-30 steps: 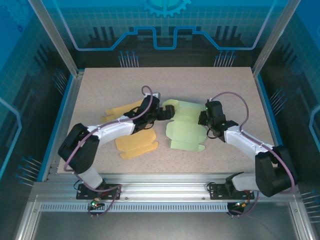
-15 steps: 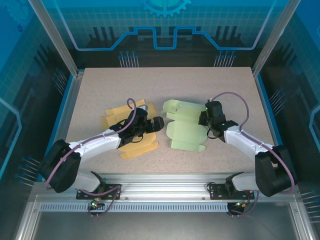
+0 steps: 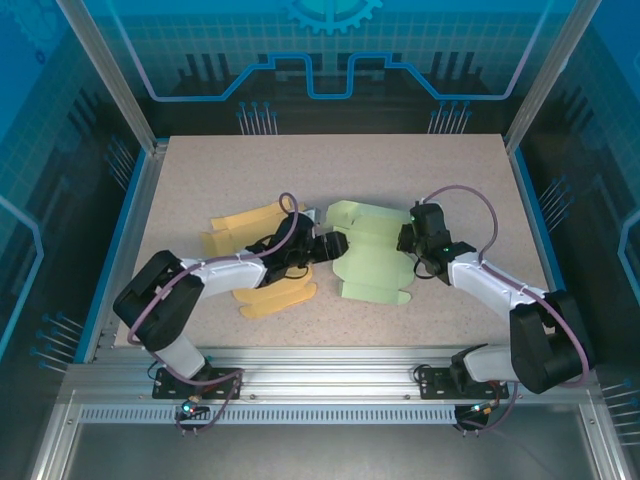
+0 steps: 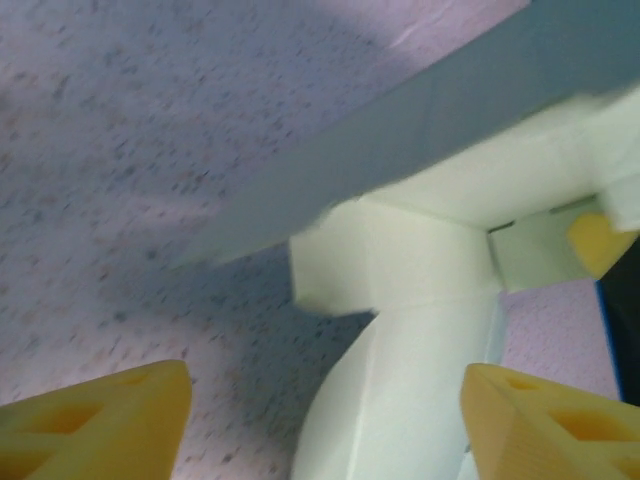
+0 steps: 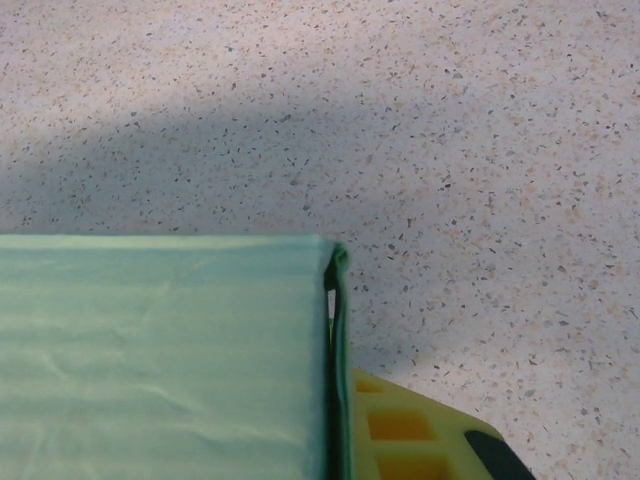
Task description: Fold the paper box
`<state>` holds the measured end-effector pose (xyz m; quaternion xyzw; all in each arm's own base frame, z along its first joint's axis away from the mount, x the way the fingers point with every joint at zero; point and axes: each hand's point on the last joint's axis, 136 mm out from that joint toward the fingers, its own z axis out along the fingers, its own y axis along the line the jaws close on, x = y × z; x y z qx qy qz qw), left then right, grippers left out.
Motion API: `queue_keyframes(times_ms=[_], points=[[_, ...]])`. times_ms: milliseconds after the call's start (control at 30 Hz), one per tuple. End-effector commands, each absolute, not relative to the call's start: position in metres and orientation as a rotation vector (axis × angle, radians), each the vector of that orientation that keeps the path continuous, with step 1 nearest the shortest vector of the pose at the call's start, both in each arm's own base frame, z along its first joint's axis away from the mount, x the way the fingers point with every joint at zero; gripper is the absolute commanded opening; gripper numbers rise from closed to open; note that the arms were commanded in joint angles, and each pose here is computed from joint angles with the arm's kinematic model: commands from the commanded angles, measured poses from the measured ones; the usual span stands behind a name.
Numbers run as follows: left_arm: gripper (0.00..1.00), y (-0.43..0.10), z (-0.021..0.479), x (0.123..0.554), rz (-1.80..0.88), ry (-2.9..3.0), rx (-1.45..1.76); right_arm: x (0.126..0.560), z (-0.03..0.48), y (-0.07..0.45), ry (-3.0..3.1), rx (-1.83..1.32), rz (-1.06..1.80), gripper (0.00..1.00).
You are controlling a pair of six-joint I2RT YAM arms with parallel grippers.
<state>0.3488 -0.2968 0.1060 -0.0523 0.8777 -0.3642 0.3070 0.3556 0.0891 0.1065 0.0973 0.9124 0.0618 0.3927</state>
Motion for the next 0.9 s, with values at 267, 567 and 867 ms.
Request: queue_keyframes(times_ms=[267, 567, 867], points=[[0.51, -0.330, 0.149, 0.369, -1.116, 2.147, -0.035, 0.355, 0.104, 0.096, 2.311, 0.248, 0.177, 0.00], [0.44, -0.349, 0.151, 0.373, -1.198, 2.097, 0.015, 0.355, 0.101, 0.104, 2.320, 0.242, 0.199, 0.00], [0.47, -0.342, 0.154, 0.363, -1.219, 2.021, 0.090, 0.353, 0.097, 0.104, 2.339, 0.263, 0.198, 0.00]])
